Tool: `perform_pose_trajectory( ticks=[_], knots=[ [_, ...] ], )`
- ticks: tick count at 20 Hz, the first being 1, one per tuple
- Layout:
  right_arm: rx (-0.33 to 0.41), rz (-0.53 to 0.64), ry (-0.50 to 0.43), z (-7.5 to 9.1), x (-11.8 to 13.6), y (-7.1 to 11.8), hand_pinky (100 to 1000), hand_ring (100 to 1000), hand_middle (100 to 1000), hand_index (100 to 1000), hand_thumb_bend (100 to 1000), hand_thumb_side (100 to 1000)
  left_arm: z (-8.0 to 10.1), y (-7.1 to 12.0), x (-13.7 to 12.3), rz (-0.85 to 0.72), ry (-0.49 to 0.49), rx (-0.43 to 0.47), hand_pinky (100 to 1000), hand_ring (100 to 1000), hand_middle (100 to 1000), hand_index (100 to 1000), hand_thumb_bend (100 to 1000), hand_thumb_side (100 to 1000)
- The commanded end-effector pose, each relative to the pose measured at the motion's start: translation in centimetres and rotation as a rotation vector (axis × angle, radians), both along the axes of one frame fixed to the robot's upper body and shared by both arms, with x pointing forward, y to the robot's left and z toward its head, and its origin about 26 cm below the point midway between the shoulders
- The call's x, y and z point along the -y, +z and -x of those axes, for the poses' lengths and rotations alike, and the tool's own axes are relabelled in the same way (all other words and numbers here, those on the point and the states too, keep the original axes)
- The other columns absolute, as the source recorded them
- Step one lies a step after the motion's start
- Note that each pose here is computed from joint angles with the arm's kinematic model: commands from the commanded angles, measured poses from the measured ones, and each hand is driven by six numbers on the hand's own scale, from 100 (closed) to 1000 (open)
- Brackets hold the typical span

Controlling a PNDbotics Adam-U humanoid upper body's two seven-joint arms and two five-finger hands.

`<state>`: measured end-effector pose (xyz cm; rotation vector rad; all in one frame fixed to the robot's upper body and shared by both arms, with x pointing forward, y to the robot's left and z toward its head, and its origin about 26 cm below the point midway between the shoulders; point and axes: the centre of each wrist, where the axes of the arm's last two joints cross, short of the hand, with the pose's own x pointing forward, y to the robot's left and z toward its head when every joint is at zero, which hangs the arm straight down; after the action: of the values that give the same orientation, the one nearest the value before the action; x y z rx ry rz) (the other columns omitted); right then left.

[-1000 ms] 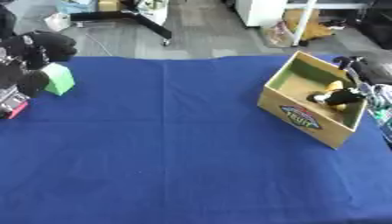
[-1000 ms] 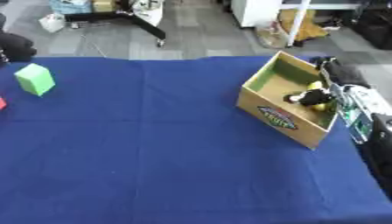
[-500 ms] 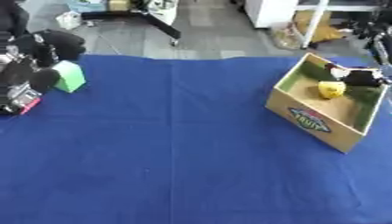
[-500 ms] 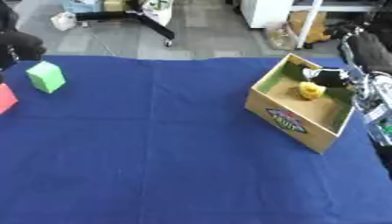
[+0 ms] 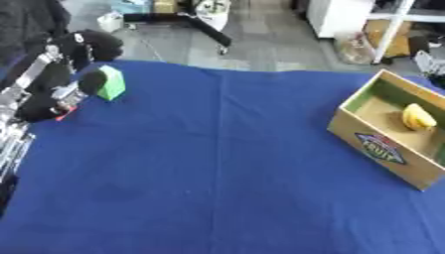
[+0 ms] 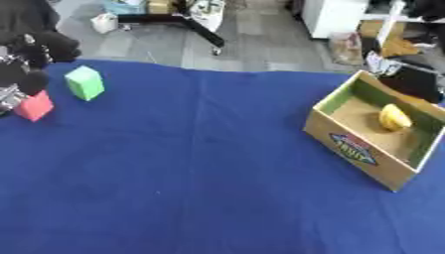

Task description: Pick up the objects with one hand, pass them to the other hand, and then place them into the box on the other side of the table.

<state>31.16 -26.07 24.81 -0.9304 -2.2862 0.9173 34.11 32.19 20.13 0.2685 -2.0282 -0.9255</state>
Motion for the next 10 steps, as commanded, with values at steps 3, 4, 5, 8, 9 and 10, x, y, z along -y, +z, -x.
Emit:
perform_pose_trajectory(
  ticks=[3,4,5,8,9,10],
  knots=[
    [-0.023,0.052,0.119,0.8,-1.2,0.3,691,667,703,816,271,299,-0.5,2.6,-4.3,-0.343,0.254,0.070,832,782,760,854,558,587],
    [-0.034,0.053,0.125,0.8,-1.3,0.1,690,666,702,816,268,300,-0.7,2.8,-5.0,-0.411,0.290,0.075,835,785,764,861,555,548],
    [-0.046,0.056,0.131,0.8,-1.4,0.0,690,666,702,817,269,300,-0.9,3.1,-5.9,-0.486,0.320,0.080,838,790,768,867,551,523],
    [-0.077,0.069,0.141,0.8,-1.6,-0.4,689,665,702,818,266,302,-1.9,3.6,-8.3,-0.680,0.351,0.078,845,805,772,883,581,430],
    [-0.084,0.070,0.143,0.9,-1.6,-0.5,688,664,701,818,262,304,-2.2,3.7,-9.3,-0.750,0.361,0.063,847,812,776,898,584,416],
    [-0.090,0.069,0.144,0.9,-1.7,-0.6,687,663,700,818,258,306,-2.5,3.6,-10.1,-0.809,0.370,0.043,850,819,780,901,582,399]
  ],
)
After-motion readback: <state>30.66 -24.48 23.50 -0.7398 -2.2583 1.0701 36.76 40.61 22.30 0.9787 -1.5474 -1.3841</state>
